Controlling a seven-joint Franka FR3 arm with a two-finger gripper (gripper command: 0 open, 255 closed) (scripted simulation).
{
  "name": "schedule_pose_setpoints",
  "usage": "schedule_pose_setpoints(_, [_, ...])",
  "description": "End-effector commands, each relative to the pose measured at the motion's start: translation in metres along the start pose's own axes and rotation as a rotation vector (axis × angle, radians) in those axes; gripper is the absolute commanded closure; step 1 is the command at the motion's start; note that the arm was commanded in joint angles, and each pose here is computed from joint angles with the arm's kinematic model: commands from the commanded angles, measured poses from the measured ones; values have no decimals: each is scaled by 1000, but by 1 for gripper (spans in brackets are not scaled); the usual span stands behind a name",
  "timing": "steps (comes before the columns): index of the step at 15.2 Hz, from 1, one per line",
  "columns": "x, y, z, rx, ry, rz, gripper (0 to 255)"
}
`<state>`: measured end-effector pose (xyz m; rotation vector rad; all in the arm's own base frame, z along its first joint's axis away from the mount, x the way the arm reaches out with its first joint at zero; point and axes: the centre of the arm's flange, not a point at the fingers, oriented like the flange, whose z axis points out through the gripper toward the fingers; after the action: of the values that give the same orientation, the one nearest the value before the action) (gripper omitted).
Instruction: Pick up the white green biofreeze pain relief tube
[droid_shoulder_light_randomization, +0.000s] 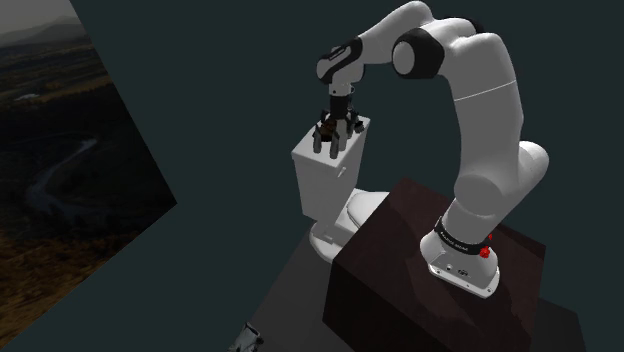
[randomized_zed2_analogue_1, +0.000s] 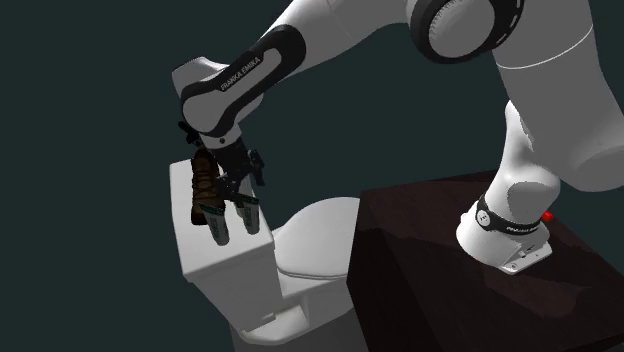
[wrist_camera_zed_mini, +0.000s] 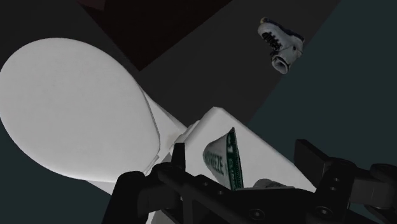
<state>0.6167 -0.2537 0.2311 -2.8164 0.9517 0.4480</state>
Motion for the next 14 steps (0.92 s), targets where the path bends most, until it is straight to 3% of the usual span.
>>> schedule_pose_setpoints(1, [5,1,12,1,-1,2,0])
schedule_pose_setpoints(6, [11,2,30,1,-1,2,0])
schedule_pose_setpoints(7, [11,2,30,1,-1,2,255])
schedule_pose_setpoints(14, [11,2,30,1,-1,2,255])
